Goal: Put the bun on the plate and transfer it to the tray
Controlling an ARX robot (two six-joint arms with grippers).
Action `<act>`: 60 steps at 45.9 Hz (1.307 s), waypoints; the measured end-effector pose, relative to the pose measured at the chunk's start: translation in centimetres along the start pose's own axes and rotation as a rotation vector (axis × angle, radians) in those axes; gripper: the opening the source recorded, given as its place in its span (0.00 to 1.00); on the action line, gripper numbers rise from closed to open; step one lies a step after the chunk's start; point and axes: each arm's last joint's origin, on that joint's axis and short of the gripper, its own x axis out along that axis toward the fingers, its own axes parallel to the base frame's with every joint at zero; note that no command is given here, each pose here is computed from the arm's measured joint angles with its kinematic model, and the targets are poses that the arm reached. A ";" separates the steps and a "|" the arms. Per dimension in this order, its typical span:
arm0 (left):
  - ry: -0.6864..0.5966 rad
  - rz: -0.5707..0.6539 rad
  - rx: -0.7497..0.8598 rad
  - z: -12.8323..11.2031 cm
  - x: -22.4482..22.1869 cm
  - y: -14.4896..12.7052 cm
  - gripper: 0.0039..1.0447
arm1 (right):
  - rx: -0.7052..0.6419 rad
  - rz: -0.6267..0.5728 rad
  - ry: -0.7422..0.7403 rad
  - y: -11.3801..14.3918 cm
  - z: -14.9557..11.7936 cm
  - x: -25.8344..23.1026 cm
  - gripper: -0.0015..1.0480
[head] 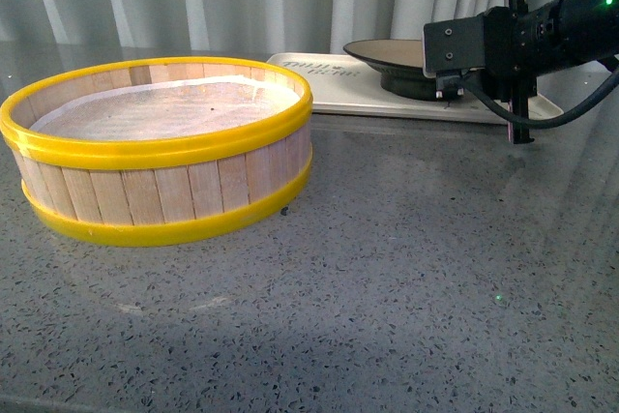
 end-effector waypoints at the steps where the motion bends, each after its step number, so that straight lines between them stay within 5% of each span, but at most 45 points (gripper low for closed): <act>1: 0.000 0.000 0.000 0.0 0.0 0.0 0.94 | 0.003 0.006 0.000 0.1 0.0 -0.1 0.17; 19: 0.000 0.000 0.000 0.0 0.0 0.0 0.94 | 0.078 0.035 -0.013 0.6 1.2 -2.4 0.66; 27: 0.000 0.000 0.000 0.0 0.0 0.0 0.94 | 0.244 0.030 -0.088 0.0 2.8 -5.8 0.94; 39: 0.000 0.000 0.000 0.0 0.0 0.0 0.94 | 0.640 -0.214 -0.110 -1.6 2.6 -13.9 0.92; 47: 0.000 0.000 0.000 0.0 0.0 0.0 0.94 | 0.781 -0.250 -0.102 -1.7 2.4 -14.7 0.91; 53: 0.000 0.002 0.000 0.0 0.0 0.0 0.94 | 1.223 -0.529 0.005 1.8 2.7 -16.0 0.66; 60: 0.000 0.000 0.000 0.0 0.0 0.0 0.94 | 1.439 -0.578 -0.044 5.4 2.7 -18.8 0.43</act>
